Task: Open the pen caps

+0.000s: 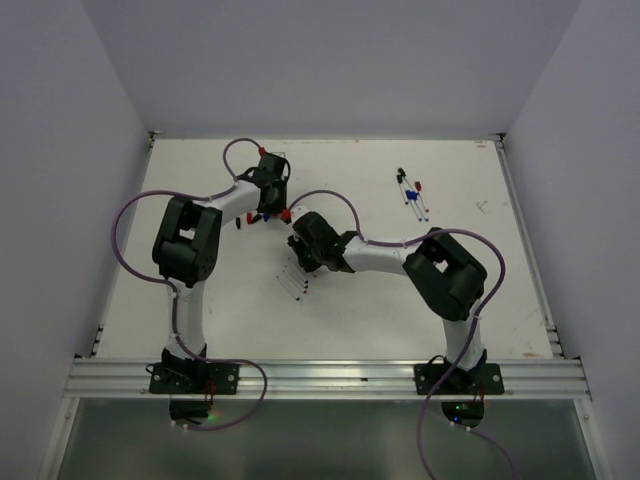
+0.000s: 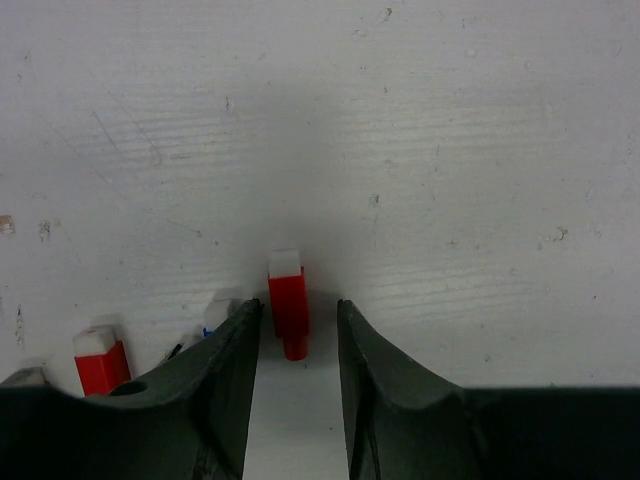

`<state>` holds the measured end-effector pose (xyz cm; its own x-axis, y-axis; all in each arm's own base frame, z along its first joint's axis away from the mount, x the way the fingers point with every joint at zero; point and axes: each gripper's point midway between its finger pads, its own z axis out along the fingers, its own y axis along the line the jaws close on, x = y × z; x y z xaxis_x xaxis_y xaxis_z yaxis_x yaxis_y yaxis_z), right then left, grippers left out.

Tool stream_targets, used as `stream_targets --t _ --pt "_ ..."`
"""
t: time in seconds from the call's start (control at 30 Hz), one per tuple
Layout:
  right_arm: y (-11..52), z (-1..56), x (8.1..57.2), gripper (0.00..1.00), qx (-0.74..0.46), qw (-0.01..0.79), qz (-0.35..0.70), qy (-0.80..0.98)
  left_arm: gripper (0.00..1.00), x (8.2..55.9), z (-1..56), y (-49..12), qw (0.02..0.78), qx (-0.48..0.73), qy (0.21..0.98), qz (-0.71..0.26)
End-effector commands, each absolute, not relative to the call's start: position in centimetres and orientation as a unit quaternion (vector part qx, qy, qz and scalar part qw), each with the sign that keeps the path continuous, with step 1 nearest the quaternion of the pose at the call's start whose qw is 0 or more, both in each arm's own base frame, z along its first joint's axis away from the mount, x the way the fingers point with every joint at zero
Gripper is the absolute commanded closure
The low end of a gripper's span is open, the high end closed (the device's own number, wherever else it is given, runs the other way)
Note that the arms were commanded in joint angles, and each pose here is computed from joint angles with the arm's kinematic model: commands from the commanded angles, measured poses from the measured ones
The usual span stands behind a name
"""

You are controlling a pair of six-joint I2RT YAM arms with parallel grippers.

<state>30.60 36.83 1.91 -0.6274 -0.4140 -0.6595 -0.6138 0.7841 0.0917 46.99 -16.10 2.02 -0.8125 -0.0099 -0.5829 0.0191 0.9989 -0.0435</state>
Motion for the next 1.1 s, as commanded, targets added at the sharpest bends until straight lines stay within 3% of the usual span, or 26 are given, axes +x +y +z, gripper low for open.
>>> stream_targets --t 0.0,0.17,0.63,0.7,0.73,0.8,0.83,0.9,0.97,1.07 --pt "37.0 0.5 28.8 0.80 -0.302 0.284 0.158 0.896 0.60 47.7 4.8 -16.5 0.339 0.009 0.940 -0.031" --pt "37.1 0.7 28.7 0.73 -0.305 0.283 0.163 0.894 0.60 48.3 6.7 -16.8 0.356 0.009 0.934 -0.041" --pt "36.6 4.9 29.2 0.72 -0.291 0.328 0.169 0.883 0.58 48.7 12.9 -17.6 0.407 0.007 0.910 -0.072" --pt "36.1 7.1 30.1 0.65 -0.287 0.356 0.158 0.875 0.58 48.6 13.6 -17.6 0.412 0.006 0.908 -0.075" --pt "35.7 7.7 30.5 0.52 -0.285 0.362 0.150 0.875 0.57 48.5 14.4 -17.6 0.419 0.006 0.905 -0.077" --pt "34.8 10.1 31.9 0.44 -0.273 0.387 0.146 0.868 0.57 48.3 15.1 -17.7 0.424 0.008 0.902 -0.083" --pt "33.9 10.7 32.6 0.33 -0.265 0.397 0.129 0.869 0.57 48.3 15.9 -17.7 0.430 0.006 0.899 -0.086" --pt "32.2 12.5 34.6 0.25 -0.245 0.420 0.105 0.868 0.57 48.1 16.6 -17.9 0.435 0.008 0.895 -0.094" --pt "29.2 13.7 36.9 0.10 -0.203 0.433 0.074 0.875 0.57 47.8 17.7 -18.0 0.443 0.009 0.890 -0.102" --pt "23.9 14.7 40.6 0.02 -0.121 0.447 0.021 0.886 0.56 47.5 18.6 -18.0 0.453 0.008 0.885 -0.108"
